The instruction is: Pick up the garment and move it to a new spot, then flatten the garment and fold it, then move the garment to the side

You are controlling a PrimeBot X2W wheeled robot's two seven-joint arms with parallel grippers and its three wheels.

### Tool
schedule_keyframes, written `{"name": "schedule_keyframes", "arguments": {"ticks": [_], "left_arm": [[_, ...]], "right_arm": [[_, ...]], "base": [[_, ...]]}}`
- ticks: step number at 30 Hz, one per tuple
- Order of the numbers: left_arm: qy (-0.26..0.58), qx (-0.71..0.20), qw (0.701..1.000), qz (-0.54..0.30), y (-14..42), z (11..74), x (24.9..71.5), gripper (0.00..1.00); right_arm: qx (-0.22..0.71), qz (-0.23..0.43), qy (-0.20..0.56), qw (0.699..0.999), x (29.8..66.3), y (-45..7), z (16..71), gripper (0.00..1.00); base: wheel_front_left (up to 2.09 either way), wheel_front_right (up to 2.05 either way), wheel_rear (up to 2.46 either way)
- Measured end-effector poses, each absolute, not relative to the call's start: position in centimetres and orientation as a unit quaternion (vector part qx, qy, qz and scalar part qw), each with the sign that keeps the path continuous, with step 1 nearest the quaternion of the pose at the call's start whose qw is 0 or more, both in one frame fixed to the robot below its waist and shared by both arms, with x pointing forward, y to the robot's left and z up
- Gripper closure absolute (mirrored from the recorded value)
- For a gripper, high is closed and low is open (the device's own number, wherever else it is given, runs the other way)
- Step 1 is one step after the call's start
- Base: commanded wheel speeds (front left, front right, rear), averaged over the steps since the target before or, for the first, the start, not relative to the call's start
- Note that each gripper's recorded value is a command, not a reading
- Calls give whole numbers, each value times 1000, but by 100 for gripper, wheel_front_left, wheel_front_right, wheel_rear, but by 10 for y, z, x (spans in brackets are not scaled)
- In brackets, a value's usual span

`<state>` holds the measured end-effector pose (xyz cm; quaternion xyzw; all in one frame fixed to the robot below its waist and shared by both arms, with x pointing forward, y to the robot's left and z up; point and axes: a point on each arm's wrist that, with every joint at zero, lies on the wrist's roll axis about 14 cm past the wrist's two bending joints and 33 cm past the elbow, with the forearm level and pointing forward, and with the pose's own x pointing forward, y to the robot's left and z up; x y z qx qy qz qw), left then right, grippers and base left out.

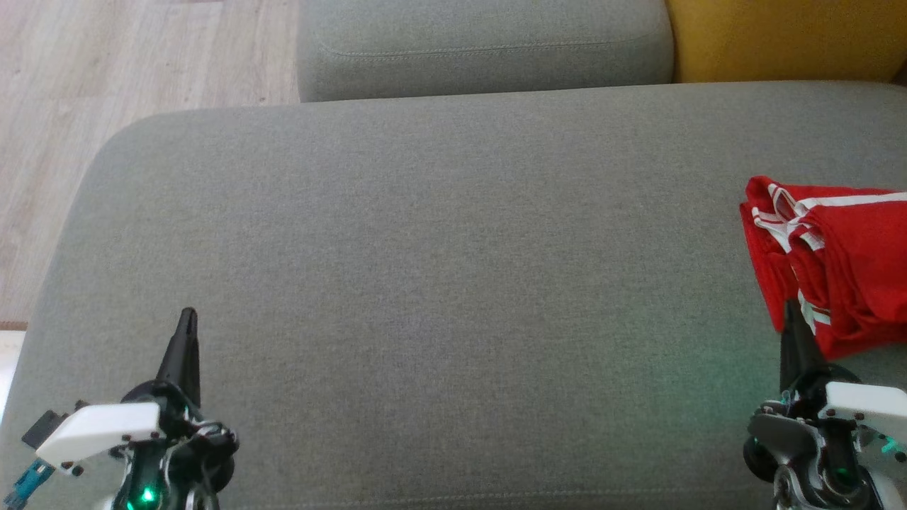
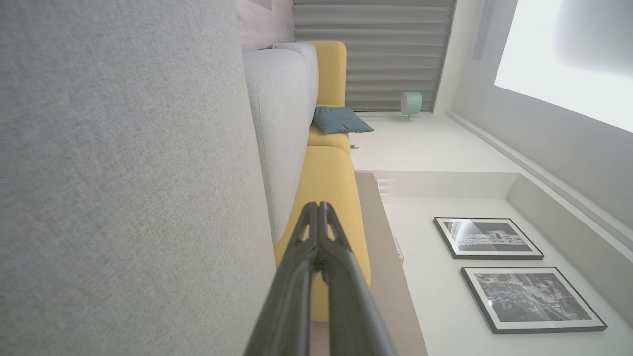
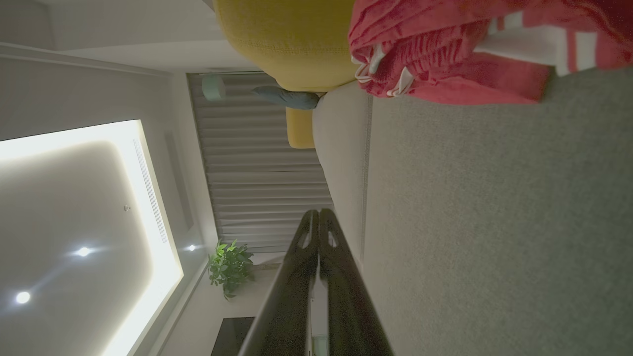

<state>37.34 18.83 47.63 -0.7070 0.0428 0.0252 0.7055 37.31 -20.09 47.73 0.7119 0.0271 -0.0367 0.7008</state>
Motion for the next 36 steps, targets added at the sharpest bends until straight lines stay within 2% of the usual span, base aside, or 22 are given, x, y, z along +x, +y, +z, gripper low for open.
{"name": "schedule_keyframes", "arguments": {"ticks": [36], "left_arm": [[45,-710,703,22,187,477,374,100]], "right_arm": [[713,-41,24,700,373,-204,477,100]], "base": [[0,0,0]]}}
